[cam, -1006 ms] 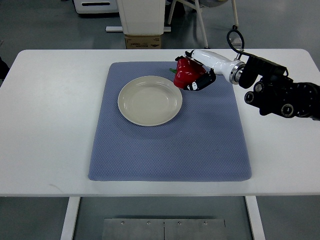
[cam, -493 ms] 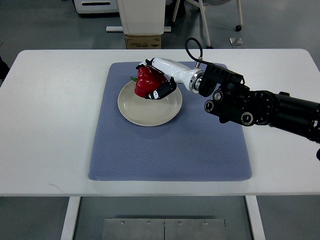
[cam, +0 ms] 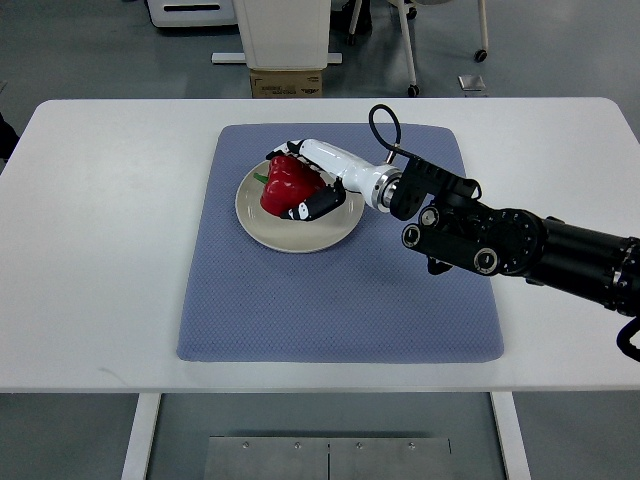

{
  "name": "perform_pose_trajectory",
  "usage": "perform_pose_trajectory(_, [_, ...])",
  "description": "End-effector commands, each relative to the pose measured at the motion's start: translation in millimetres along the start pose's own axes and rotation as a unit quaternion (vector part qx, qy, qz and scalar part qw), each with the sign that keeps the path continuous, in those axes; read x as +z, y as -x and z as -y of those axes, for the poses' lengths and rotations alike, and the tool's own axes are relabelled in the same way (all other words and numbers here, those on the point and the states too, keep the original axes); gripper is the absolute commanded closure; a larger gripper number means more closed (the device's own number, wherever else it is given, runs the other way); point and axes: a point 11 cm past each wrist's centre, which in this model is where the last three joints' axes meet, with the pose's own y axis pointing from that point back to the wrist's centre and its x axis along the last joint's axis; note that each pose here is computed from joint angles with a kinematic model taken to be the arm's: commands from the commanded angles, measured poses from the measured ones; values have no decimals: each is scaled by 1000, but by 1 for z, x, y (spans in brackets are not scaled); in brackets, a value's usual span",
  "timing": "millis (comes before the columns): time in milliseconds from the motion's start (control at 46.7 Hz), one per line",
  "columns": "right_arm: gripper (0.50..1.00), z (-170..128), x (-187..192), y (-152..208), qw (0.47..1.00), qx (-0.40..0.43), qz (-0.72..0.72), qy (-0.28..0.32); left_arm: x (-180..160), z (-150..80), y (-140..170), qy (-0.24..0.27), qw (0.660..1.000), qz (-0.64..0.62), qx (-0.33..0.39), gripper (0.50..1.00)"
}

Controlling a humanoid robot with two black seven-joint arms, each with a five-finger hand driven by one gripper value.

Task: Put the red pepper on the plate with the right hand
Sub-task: 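Lower the pepper onto the plate and open the right hand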

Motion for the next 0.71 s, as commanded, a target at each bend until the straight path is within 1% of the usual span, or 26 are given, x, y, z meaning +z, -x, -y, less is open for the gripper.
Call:
perform_pose_trajectory(0, [1000,-1,4,3,1000,-1,6,4,0,0,0,0,1000,0,0,500])
perform_pose_trajectory(300, [1000,-3,18,5,1000,5,10,21,0,0,0,-1,1000,0,0,500])
perform_pose_trajectory(321, [953,-3,18,4,1000,7,10,21,0,0,0,0,1000,0,0,500])
perform_pose_trajectory(343, [888,-3,18,4,1000,7,10,21,1,0,0,1,1000,0,0,500])
perform_pose_trajectory(364, [819,-3,19,5,1000,7,10,21,0,0,0,0,1000,0,0,500])
perform_pose_trajectory(407, [660,-4,20,6,1000,7,12,23,0,0,0,0,1000,0,0,500])
perform_pose_trajectory(428, [601,-4,21,7,1000,8,13,23,0,0,0,0,1000,0,0,500])
perform_pose_trajectory(471, [549,-4,21,7,1000,8,13,23,0,0,0,0,1000,0,0,500])
perform_pose_trajectory(493, [513,-4,21,7,1000,8,13,23,0,0,0,0,1000,0,0,500])
perform_pose_trajectory(535, [500,-4,20,7,1000,8,13,22,0,0,0,-1,1000,0,0,500])
perform_pose_trajectory(685, [500,-3,17,3,1000,10,10,19,0,0,0,-1,1000,0,0,500])
